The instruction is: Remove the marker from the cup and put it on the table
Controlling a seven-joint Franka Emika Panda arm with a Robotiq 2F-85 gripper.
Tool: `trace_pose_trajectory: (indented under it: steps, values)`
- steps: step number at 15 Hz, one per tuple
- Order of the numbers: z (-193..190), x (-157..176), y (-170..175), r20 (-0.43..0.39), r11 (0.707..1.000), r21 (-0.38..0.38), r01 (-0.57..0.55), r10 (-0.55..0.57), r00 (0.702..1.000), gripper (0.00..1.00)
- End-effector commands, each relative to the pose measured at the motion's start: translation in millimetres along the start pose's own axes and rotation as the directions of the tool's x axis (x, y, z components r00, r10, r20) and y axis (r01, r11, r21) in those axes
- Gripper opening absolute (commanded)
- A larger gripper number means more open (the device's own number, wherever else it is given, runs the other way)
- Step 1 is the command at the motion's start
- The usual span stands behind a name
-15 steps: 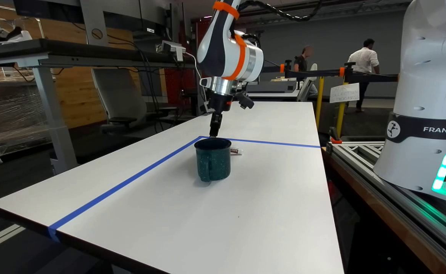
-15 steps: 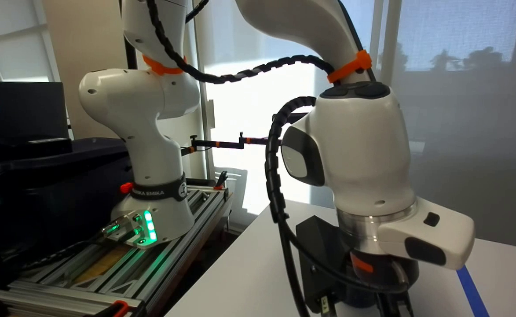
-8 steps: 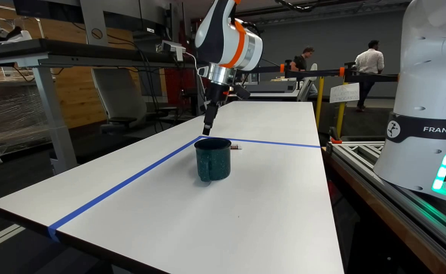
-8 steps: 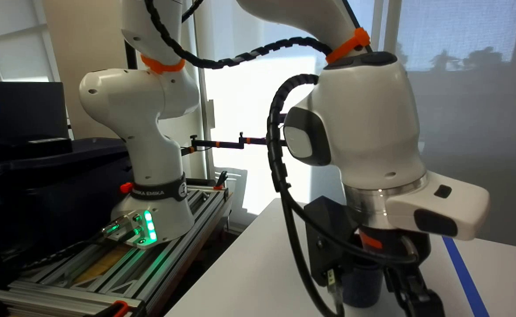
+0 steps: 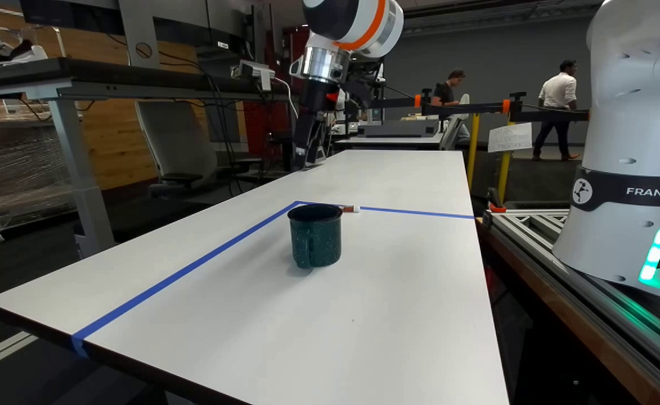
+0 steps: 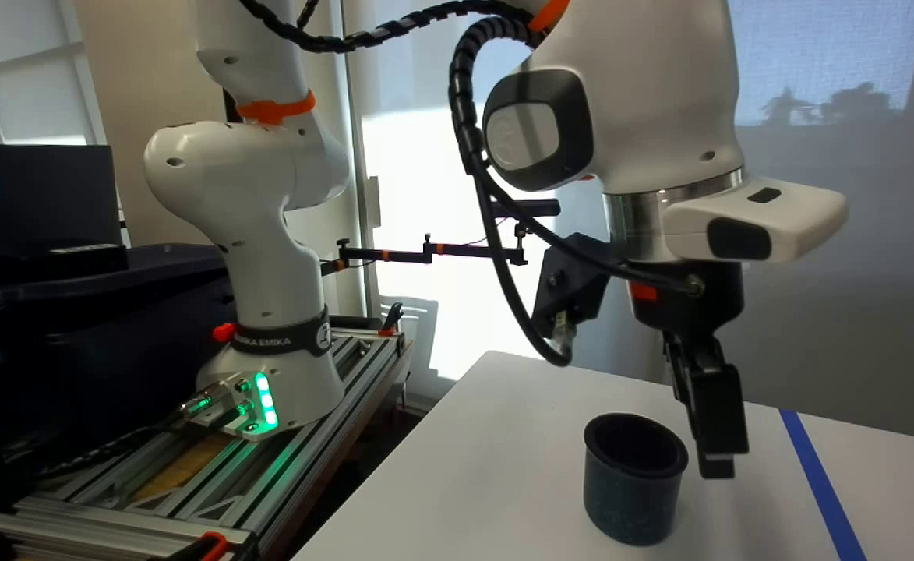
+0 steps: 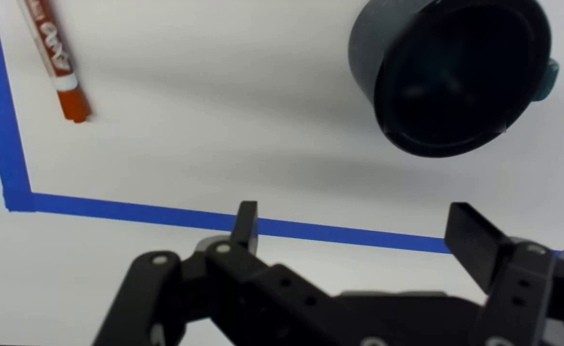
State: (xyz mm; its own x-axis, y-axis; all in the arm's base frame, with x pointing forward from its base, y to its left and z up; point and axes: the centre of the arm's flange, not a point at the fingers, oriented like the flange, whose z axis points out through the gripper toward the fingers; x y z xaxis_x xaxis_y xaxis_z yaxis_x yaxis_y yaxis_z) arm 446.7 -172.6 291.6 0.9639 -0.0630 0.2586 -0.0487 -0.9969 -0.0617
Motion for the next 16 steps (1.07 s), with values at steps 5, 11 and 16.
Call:
trace_pose_trajectory:
  steps: [5, 11, 16]
  values:
    - [-1.2, -5.7, -2.1, 0.038, 0.999, -0.003, -0.039, 0.039, 0.999, 1.00]
    - [-0.4, -5.9, -2.2, 0.040, 0.999, -0.003, -0.037, 0.037, 0.999, 1.00]
    - [-0.4, -5.9, -2.2, 0.040, 0.999, -0.003, -0.037, 0.037, 0.999, 1.00]
